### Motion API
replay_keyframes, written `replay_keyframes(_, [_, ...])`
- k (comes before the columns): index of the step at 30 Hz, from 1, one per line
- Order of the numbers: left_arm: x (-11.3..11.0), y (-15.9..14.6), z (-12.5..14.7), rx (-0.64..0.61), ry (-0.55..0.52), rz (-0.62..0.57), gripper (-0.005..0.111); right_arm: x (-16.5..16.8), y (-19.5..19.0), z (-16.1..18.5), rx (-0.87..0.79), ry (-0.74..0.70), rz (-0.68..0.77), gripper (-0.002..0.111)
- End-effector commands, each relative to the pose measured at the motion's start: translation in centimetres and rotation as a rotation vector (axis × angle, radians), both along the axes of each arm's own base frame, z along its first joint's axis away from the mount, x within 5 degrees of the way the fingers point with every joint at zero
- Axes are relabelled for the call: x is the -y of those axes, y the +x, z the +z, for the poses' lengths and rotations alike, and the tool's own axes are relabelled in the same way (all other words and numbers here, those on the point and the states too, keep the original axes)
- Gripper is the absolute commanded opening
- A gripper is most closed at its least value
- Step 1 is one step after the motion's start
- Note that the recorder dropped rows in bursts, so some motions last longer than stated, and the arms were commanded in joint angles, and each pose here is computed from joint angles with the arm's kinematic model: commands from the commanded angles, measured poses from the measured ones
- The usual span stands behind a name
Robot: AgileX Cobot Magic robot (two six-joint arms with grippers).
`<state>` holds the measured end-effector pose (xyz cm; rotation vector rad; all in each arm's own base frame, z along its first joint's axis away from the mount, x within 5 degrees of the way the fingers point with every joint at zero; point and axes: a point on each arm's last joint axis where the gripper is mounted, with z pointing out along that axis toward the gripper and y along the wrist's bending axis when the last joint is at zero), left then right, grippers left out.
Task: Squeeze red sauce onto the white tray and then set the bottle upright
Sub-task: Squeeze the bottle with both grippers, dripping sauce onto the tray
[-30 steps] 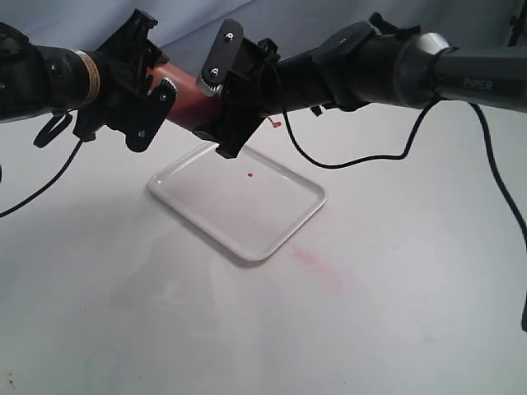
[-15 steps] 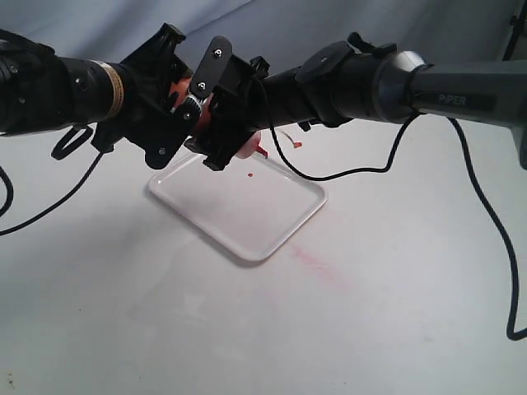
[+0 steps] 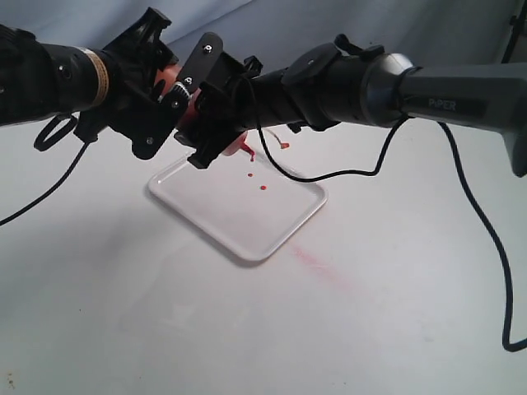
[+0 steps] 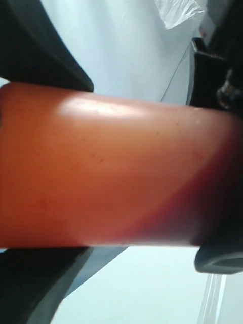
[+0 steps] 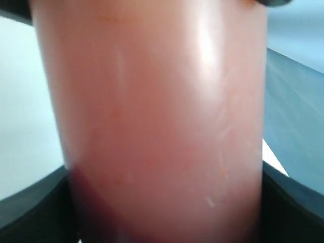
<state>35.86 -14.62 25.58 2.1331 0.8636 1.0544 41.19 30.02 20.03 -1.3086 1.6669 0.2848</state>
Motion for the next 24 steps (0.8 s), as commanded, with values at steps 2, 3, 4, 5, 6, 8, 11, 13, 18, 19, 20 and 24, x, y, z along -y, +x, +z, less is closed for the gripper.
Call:
replay_keyframes(2, [0.61,-0.40,1.58,0.034,-0.085,-0.037,0.000,-1.50,-1.15,0.23,0.002,0.008,0.026,0.019])
replay_keyframes(3, [0.61,-0.40,1.58,0.034,-0.085,-0.037,0.000,-1.51,-1.15,0.24,-0.001,0.012,0.024,0.015])
replay_keyframes(4, [0.61,-0.40,1.58,0.034,-0.085,-0.037,0.000,-1.50,-1.13,0.25,0.000,0.012,0.022,0.011])
replay_keyframes(5, [0.61,-0.40,1.58,0.034,-0.085,-0.037,0.000,-1.50,-1.13,0.25,0.000,0.012,0.022,0.007])
replay_keyframes(6, [0.61,-0.40,1.58,0.034,-0.085,-0.037,0.000,-1.50,-1.13,0.25,0.000,0.012,0.022,0.004])
replay_keyframes(8, [0.61,-0.40,1.58,0.034,-0.085,-0.037,0.000,-1.47,-1.08,0.27,0.005,0.011,0.016,0.000])
replay_keyframes(11, [0.61,-0.40,1.58,0.033,-0.087,-0.036,0.000,-1.40,-0.94,0.31,0.015,0.010,0.002,0.000])
replay_keyframes(13, [0.61,-0.40,1.58,0.033,-0.087,-0.036,0.000,-1.40,-0.94,0.31,0.015,0.010,0.002,0.000])
replay_keyframes(18, [0.61,-0.40,1.58,0.033,-0.087,-0.036,0.000,-1.41,-0.95,0.32,0.010,0.016,-0.001,0.000])
replay_keyframes(19, [0.61,-0.40,1.58,0.033,-0.087,-0.036,0.000,-1.41,-0.95,0.32,0.010,0.016,-0.001,0.000])
replay_keyframes(20, [0.61,-0.40,1.58,0.033,-0.087,-0.036,0.000,-1.41,-0.95,0.32,0.010,0.016,-0.001,0.000])
replay_keyframes(24, [0.61,-0.40,1.58,0.033,-0.087,-0.036,0.000,-1.41,-0.95,0.32,0.010,0.016,-0.001,0.002])
